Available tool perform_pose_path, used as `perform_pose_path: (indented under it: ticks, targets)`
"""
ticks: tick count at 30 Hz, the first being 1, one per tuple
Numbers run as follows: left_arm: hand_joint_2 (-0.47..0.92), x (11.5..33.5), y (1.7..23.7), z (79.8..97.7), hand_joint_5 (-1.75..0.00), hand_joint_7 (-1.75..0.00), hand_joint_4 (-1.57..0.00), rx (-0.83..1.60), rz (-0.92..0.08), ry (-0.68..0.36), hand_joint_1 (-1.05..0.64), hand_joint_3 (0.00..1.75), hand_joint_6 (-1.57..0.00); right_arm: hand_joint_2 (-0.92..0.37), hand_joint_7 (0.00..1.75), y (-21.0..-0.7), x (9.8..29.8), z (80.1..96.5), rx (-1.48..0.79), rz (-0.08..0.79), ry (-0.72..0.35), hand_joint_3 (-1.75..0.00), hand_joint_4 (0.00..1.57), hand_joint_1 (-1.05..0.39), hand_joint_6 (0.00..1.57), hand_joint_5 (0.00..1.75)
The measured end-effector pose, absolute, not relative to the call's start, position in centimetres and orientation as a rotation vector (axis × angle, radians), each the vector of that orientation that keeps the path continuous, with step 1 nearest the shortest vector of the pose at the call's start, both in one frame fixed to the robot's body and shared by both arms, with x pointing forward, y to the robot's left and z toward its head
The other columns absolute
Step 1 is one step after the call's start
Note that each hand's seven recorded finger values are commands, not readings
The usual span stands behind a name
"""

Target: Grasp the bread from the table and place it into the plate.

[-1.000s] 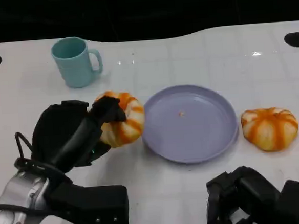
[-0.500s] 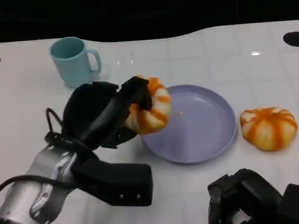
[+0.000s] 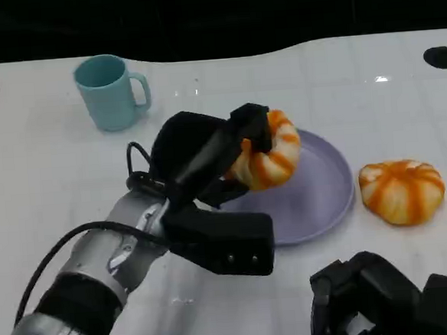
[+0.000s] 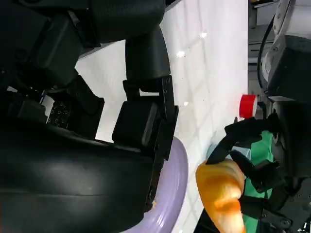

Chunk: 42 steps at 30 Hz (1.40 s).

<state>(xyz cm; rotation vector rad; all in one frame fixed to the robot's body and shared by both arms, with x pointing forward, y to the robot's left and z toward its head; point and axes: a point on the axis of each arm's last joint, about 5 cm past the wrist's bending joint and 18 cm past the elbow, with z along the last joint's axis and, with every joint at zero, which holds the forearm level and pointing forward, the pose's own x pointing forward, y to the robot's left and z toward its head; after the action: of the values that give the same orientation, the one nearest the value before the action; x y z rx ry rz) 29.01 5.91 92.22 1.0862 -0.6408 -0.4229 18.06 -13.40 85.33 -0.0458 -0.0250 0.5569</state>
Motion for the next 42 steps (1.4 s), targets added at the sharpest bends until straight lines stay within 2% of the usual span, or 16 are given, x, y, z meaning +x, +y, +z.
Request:
perform_pose_path:
  ticks: [1, 2, 3, 5, 7, 8, 10, 12, 15, 17, 25, 30, 36, 42]
  targets:
    - [0.55, 29.0, 5.7, 92.1, -1.75, -1.45, -0.79, 1.079, -0.433, -0.643, -0.26, 0.99, -0.68, -0.09, 1.05, -13.4, 18.1, 85.3, -0.046, 0.557, -0.025, -1.38, 1.54, -1.05, 1.57, 1.31]
    - [0.59, 29.0, 5.5, 92.0, -1.63, -1.26, -0.79, 1.072, -0.447, -0.644, -0.28, 0.84, -0.71, -0.09, 1.05, -13.4, 18.1, 85.3, -0.046, 0.557, -0.025, -1.39, 1.54, -1.05, 1.57, 1.31]
    - [0.69, 29.0, 5.4, 91.9, -1.53, -0.96, -0.75, 1.069, -0.461, -0.644, -0.31, 0.59, -0.74, -0.09, 1.06, -13.4, 18.1, 85.3, -0.047, 0.556, -0.025, -1.39, 1.53, -1.05, 1.57, 1.31]
    - [0.85, 29.1, 5.2, 91.8, -1.48, -0.50, -0.63, 1.075, -0.489, -0.645, -0.36, 0.25, -0.75, -0.08, 1.06, -13.4, 18.0, 85.4, -0.047, 0.555, -0.026, -1.40, 1.53, -1.05, 1.57, 1.31]
    - [0.90, 29.2, 5.0, 91.9, -1.41, -0.27, -0.54, 1.097, -0.527, -0.629, -0.41, 0.16, -0.68, -0.08, 1.06, -13.4, 18.0, 85.4, -0.047, 0.555, -0.027, -1.40, 1.53, -1.05, 1.57, 1.32]
    - [0.91, 29.2, 5.0, 91.9, -1.39, -0.22, -0.52, 1.110, -0.546, -0.619, -0.42, 0.14, -0.66, -0.09, 1.05, -13.4, 18.0, 85.4, -0.047, 0.555, -0.027, -1.40, 1.53, -1.05, 1.57, 1.32]
    - [0.92, 29.1, 4.9, 91.9, -0.84, -0.07, -0.50, 1.139, -0.587, -0.588, -0.51, 0.15, -0.53, -0.09, 1.06, -13.3, 18.0, 85.4, -0.046, 0.554, -0.027, -1.41, 1.53, -1.05, 1.57, 1.32]
    - [0.92, 29.2, 4.9, 91.9, -0.50, -0.01, -0.48, 1.164, -0.615, -0.564, -0.57, 0.16, -0.43, -0.09, 1.06, -13.3, 18.0, 85.4, -0.048, 0.554, -0.028, -1.40, 1.53, -1.05, 1.57, 1.32]
    - [0.92, 29.2, 5.0, 92.4, -0.36, 0.00, -0.39, 1.196, -0.643, -0.551, -0.63, 0.19, -0.31, -0.10, 1.06, -13.3, 18.0, 85.4, -0.049, 0.554, -0.028, -1.39, 1.53, -1.05, 1.57, 1.32]
    - [0.92, 29.3, 5.1, 92.8, -0.34, 0.00, -0.37, 1.219, -0.656, -0.539, -0.65, 0.19, -0.29, -0.10, 1.06, -13.3, 18.0, 85.4, -0.049, 0.554, -0.028, -1.39, 1.53, -1.05, 1.57, 1.32]
    - [0.92, 29.1, 5.5, 93.9, -0.33, -0.04, -0.42, 1.282, -0.645, -0.537, -0.65, 0.19, -0.36, -0.10, 1.06, -13.3, 18.0, 85.4, -0.050, 0.554, -0.028, -1.38, 1.54, -1.05, 1.57, 1.31]
    - [0.92, 28.5, 6.5, 93.9, -0.34, -0.05, -0.47, 1.280, -0.639, -0.536, -0.61, 0.19, -0.41, -0.10, 1.06, -13.3, 18.1, 85.5, -0.049, 0.554, -0.027, -1.38, 1.53, -1.05, 1.57, 1.31]
    - [0.92, 27.7, 8.7, 93.8, -0.42, -0.09, -0.59, 1.127, -0.625, -0.568, -0.56, 0.21, -0.54, -0.09, 1.06, -13.4, 18.1, 85.6, -0.048, 0.554, -0.027, -1.39, 1.54, -1.05, 1.57, 1.32]
    - [0.92, 26.5, 10.7, 92.8, -0.56, -0.12, -0.77, 0.874, -0.586, -0.576, -0.53, 0.17, -0.70, -0.09, 1.05, -13.4, 18.1, 85.6, -0.045, 0.556, -0.030, -1.40, 1.53, -1.05, 1.57, 1.32]
